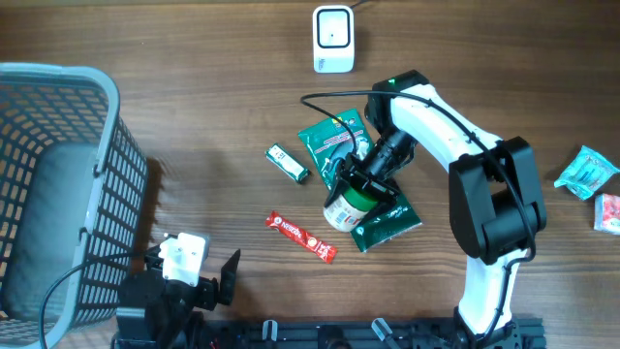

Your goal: Scan the item barcode

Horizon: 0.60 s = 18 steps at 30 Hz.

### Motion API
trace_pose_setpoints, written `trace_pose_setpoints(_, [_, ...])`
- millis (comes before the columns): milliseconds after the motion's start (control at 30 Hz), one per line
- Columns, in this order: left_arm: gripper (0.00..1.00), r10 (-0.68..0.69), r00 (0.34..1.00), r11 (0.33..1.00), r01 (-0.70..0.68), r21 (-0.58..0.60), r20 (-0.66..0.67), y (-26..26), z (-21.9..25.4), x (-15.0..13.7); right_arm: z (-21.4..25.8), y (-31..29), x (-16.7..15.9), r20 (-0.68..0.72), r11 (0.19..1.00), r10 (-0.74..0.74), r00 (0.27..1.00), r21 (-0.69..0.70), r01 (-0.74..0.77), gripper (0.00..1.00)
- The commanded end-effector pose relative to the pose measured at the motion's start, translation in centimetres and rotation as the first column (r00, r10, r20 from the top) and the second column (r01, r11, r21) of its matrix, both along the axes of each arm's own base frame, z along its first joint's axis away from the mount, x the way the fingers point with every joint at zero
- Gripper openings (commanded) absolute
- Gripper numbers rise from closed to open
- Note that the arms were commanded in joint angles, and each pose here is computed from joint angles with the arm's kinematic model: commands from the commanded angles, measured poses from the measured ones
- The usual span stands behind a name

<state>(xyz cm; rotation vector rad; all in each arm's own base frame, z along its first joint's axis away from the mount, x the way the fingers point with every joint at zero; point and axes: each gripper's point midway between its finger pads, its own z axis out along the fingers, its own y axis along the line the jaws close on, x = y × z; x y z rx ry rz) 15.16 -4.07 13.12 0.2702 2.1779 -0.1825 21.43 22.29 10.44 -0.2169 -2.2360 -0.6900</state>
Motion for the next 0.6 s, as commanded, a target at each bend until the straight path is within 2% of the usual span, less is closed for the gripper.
trace_pose_setpoints(0, [1.0,0.0,1.0,1.0,0.0,-0.01,0.006,-0.1,0.1,0.0,1.7,0.7,0.4,0.05,0.997,-0.006,0.999,0.075,0.002,0.55])
trace_pose_setpoints(167, [1.0,0.0,1.0,1.0,0.0,-0.01,0.006,-0.1,0.1,0.0,3.5,0.6,0.3,0.109,0.995,-0.008,0.994,0.099,-0.003,0.55])
trace_pose_setpoints(267, [1.0,0.0,1.0,1.0,0.0,-0.01,0.006,-0.1,0.1,0.0,5.7,0.1,-0.1,0.208,0.994,0.005,0.978,0.107,-0.028,0.55])
trace_pose_setpoints(367, [1.0,0.0,1.0,1.0,0.0,-0.01,0.006,-0.1,0.1,0.0,8.4,-1.6,-0.9,0.351,0.999,0.018,0.936,0.037,-0.034,0.56])
trace_pose_setpoints(433, [1.0,0.0,1.0,1.0,0.0,-0.01,0.006,-0.1,0.1,0.0,9.2,-3.3,-0.9,0.441,0.998,0.029,0.897,-0.062,-0.002,0.56])
trace_pose_setpoints(500, [1.0,0.0,1.0,1.0,0.0,-0.01,0.006,-0.1,0.1,0.0,8.5,-5.5,1.3,0.551,0.972,0.043,0.833,-0.215,0.092,0.56])
trace_pose_setpoints(567, [1.0,0.0,1.0,1.0,0.0,-0.01,0.006,-0.1,0.1,0.0,7.7,-7.2,5.7,0.691,0.921,0.053,0.721,-0.314,0.233,0.56])
